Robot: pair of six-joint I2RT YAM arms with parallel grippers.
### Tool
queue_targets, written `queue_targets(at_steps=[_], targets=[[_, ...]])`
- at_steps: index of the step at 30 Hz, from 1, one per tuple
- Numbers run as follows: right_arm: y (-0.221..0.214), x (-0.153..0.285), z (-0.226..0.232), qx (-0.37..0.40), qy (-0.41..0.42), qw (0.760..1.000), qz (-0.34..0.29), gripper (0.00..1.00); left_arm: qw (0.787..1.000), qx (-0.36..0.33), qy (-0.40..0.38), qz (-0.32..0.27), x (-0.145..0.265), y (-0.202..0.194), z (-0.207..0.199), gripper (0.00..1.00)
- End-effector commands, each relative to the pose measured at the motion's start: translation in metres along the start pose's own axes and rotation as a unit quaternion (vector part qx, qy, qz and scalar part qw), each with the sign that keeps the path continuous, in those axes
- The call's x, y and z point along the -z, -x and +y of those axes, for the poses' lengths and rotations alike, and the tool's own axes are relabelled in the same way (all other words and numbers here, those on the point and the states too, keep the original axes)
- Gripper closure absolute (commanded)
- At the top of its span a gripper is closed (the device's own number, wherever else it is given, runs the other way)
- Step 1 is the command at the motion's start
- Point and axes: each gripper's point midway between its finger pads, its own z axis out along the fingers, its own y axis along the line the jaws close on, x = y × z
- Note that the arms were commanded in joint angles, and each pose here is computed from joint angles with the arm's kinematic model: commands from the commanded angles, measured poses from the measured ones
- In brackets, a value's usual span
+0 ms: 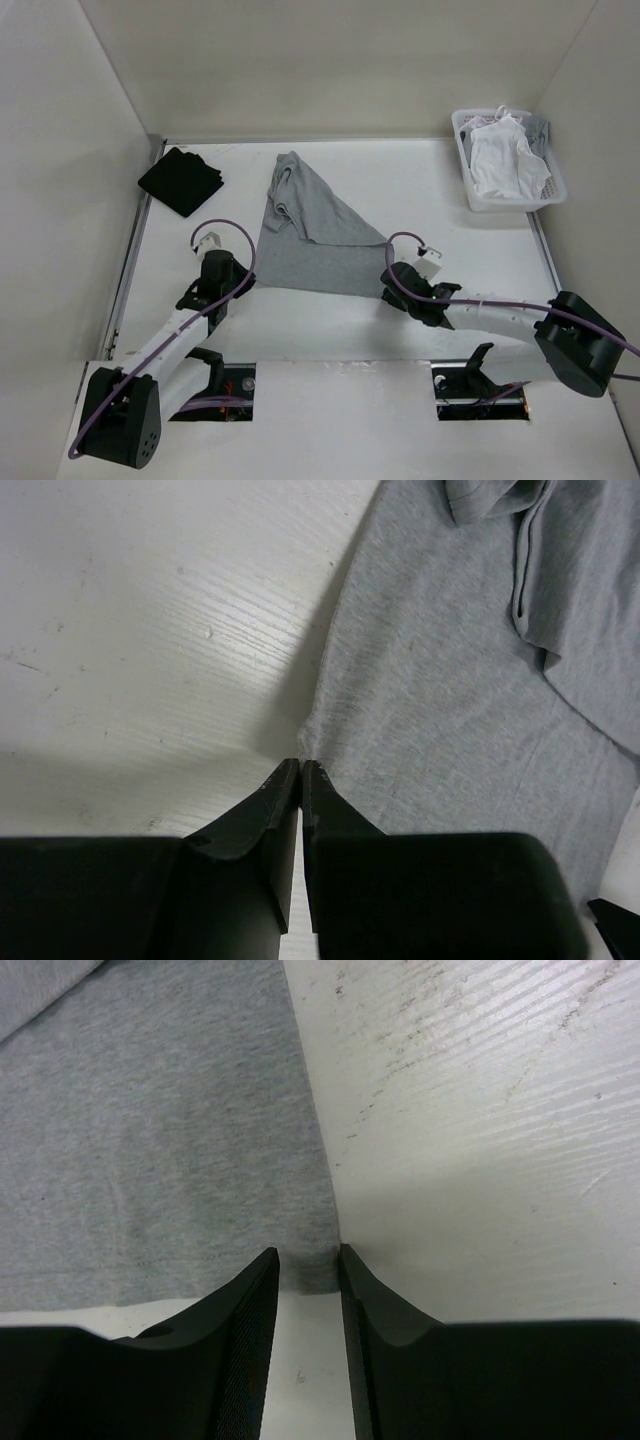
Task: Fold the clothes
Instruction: Flatten the tank top out
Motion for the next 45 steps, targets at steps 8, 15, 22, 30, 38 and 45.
queue_targets(at_steps=[8, 15, 22, 30, 38, 45], targets=[[-0.005, 0.007, -0.016, -0.018, -0.033, 0.999, 0.002, 0.62, 1.0, 0.007, -0.023, -0.015, 0.002, 0.012, -0.01, 0.96], [-0.004, 0.006, -0.016, -0.023, -0.039, 0.999, -0.002, 0.71, 0.999, 0.009, -0.028, -0.019, 0.004, 0.015, -0.012, 0.96], [0.0, -0.001, -0.015, -0.023, -0.05, 0.998, -0.012, 0.61, 0.999, 0.009, -0.028, -0.02, 0.004, 0.015, -0.012, 0.96], [-0.001, -0.003, -0.016, -0.02, -0.056, 0.998, -0.008, 0.79, 0.999, 0.012, -0.031, -0.021, 0.004, 0.017, -0.014, 0.96], [0.022, 0.007, -0.002, -0.003, -0.038, 0.998, -0.05, 1.0, 0.998, 0.02, -0.056, -0.035, 0.011, 0.028, -0.028, 0.97], [0.137, 0.15, 0.051, 0.054, 0.08, 0.974, -0.205, 1.0, 0.97, 0.036, -0.191, -0.145, 0.11, 0.112, -0.122, 0.99]])
